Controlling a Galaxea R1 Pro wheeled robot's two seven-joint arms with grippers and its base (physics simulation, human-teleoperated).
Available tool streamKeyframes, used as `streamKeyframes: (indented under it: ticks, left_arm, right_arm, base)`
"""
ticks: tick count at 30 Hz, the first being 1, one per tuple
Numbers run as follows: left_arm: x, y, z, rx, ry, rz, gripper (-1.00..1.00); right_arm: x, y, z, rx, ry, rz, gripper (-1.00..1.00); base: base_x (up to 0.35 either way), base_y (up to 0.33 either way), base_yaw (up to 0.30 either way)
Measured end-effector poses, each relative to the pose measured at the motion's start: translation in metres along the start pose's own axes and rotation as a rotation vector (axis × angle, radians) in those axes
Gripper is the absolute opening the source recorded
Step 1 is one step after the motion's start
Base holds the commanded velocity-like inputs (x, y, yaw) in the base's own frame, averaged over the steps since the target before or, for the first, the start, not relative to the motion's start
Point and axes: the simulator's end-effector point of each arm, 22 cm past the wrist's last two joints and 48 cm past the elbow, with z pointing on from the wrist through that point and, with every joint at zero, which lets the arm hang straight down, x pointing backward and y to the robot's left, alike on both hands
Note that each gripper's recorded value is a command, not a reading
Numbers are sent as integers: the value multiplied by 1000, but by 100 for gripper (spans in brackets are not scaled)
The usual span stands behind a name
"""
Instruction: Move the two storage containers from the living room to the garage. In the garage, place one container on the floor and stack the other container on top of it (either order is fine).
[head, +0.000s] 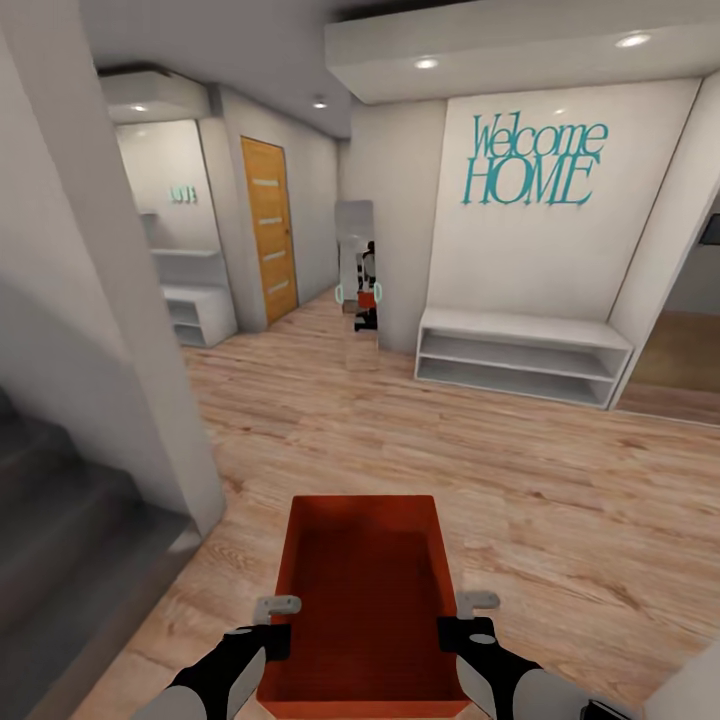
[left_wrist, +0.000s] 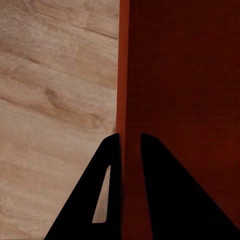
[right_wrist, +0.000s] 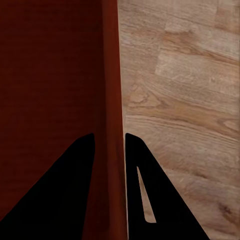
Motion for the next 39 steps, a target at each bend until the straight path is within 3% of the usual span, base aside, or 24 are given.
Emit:
streamKeyframes:
  ticks: [39]
  left_arm:
    - [0, 0, 0, 0, 0, 0, -100]
  right_arm:
    - [0, 0, 0, 0, 0, 0, -100]
  base:
    - [323, 0, 0]
